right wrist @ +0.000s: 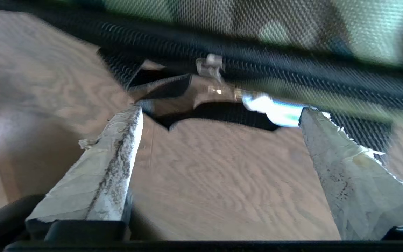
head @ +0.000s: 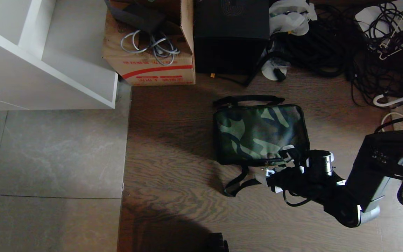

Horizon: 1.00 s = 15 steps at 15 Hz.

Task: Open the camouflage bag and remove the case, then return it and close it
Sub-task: Open the top of the storage box

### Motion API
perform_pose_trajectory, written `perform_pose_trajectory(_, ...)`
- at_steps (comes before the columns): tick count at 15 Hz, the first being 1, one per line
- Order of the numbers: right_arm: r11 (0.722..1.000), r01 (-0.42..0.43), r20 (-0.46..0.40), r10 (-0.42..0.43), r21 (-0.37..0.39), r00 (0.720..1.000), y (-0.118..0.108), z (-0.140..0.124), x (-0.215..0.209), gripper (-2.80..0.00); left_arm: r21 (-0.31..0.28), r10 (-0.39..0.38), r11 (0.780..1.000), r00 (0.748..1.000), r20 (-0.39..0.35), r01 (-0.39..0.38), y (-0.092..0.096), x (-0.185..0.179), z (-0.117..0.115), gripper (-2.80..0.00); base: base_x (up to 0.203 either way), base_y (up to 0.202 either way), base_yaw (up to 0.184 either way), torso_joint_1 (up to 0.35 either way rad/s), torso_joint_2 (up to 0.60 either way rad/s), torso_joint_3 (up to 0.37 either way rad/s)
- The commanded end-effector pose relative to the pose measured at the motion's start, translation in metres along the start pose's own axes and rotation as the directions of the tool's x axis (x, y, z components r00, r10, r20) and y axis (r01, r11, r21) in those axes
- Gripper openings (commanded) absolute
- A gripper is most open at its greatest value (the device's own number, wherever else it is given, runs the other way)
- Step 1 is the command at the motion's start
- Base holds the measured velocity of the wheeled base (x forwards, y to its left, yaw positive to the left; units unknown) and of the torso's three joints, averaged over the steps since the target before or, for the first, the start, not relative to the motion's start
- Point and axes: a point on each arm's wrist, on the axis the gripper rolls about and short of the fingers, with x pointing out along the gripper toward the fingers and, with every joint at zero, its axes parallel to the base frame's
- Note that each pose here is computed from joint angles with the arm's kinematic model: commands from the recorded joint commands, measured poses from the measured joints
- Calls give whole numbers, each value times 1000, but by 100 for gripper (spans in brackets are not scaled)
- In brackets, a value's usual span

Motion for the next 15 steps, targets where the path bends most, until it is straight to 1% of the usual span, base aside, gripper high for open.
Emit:
perform_pose_trajectory(1,1000,-4,-5,4,5,1000,0,-5,13,0,-1,1,1000,1000,-10,-1,0,1,-3,-280,0,0,0,0,0,0)
perform_pose_trajectory(3,1000,-10,2,10,8,1000,1,-4,16,0,-1,1,1000,1000,-9,-1,0,1,-3,-280,0,0,0,0,0,0)
perform_pose_trajectory(4,1000,-12,20,12,1,1000,4,-2,23,0,-1,1,1000,1000,-9,-1,0,1,-3,-280,0,0,0,0,0,0)
perform_pose_trajectory(7,1000,-14,40,14,-4,999,6,-8,29,0,-1,1,1000,1000,-10,-1,0,1,-3,-280,0,0,0,0,0,0)
perform_pose_trajectory(11,1000,-14,43,14,-5,999,6,-9,30,0,-1,1,1000,1000,-10,-1,0,1,-3,-280,0,0,0,0,0,0)
perform_pose_trajectory(12,1000,-10,44,10,-5,999,6,-9,30,-113,-1,1,1000,1000,-10,-1,0,1,-3,-280,0,0,0,0,0,0)
perform_pose_trajectory(13,1000,9,39,-9,-5,999,5,-11,32,-280,-1,1,1000,1000,-8,-1,0,1,-3,-280,0,0,0,0,0,0)
perform_pose_trajectory(15,999,34,42,-34,-10,999,5,-12,36,-280,-1,1,1000,1000,-10,-1,0,1,-3,-280,0,0,0,0,0,0)
